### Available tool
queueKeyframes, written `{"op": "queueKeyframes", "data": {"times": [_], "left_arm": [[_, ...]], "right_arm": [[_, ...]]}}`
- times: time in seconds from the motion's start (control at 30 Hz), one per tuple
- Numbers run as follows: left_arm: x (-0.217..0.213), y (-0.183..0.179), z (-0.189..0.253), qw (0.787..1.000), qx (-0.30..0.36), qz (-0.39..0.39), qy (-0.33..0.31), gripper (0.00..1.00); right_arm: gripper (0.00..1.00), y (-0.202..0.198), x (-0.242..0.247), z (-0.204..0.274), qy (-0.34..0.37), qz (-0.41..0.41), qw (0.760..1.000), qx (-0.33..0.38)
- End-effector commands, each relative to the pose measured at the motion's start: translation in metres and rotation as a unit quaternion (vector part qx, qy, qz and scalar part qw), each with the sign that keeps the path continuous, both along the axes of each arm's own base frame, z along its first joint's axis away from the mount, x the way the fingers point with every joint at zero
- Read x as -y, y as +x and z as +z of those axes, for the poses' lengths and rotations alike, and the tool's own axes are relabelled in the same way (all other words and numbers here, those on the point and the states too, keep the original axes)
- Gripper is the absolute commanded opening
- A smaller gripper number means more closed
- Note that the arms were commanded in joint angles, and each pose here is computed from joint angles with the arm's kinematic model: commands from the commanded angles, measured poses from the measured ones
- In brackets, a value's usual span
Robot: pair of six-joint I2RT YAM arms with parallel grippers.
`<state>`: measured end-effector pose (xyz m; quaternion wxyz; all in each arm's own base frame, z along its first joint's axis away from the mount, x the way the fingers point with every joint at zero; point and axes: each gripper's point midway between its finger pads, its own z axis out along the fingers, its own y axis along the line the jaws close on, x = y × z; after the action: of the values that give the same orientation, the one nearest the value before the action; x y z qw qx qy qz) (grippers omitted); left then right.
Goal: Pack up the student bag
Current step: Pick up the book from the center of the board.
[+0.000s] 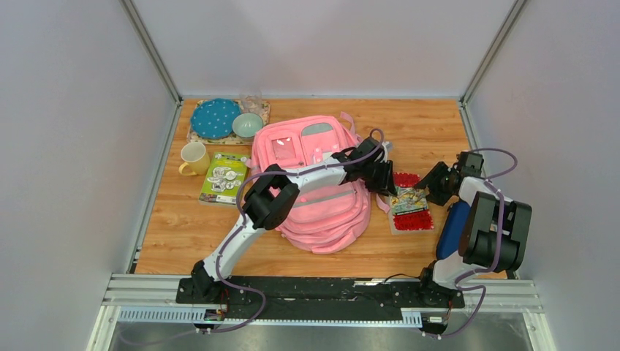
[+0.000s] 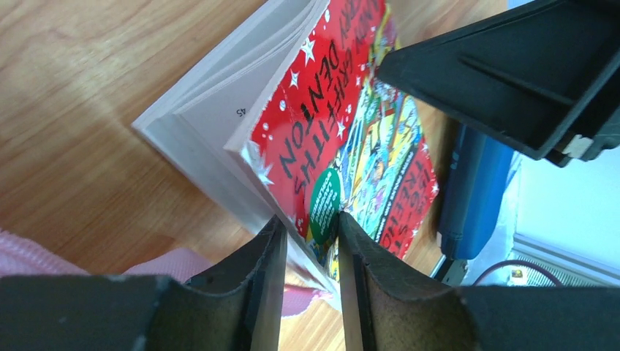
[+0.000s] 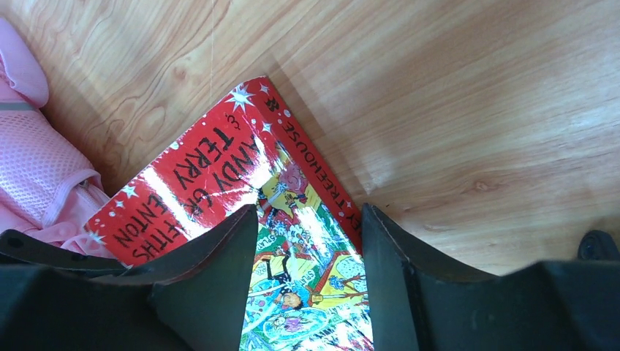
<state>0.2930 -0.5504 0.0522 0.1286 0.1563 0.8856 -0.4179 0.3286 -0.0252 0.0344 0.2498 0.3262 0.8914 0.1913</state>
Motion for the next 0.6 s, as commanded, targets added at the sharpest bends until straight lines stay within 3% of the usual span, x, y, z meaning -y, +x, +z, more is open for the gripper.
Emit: {"op": "queueKeyframes", "data": {"times": [0.0, 0.23, 0.27, 0.3, 0.4, 0.57], "left_arm": [[0.047, -0.019, 0.074, 0.990, 0.038, -0.049, -0.126, 0.36], [0.040, -0.018, 0.056, 0.993, 0.013, -0.040, -0.112, 0.43], [0.039, -0.017, 0.053, 0.993, 0.005, -0.035, -0.110, 0.38], [0.037, -0.018, 0.049, 0.994, -0.001, -0.036, -0.107, 0.25], [0.034, -0.017, 0.044, 0.994, -0.006, -0.035, -0.099, 0.00], [0.032, -0.017, 0.067, 0.992, 0.030, -0.052, -0.110, 0.00]], "right_arm": [[0.54, -0.013, -0.052, 0.015, 0.113, 0.052, 0.992, 0.001], [0.54, -0.015, -0.054, 0.012, 0.118, 0.052, 0.992, -0.001], [0.54, -0.015, -0.054, 0.012, 0.118, 0.052, 0.992, 0.000], [0.54, -0.015, -0.054, 0.013, 0.117, 0.052, 0.992, 0.000], [0.54, -0.012, -0.051, 0.018, 0.108, 0.049, 0.993, 0.005], [0.68, -0.006, -0.039, 0.046, 0.075, 0.035, 0.996, 0.029]]}}
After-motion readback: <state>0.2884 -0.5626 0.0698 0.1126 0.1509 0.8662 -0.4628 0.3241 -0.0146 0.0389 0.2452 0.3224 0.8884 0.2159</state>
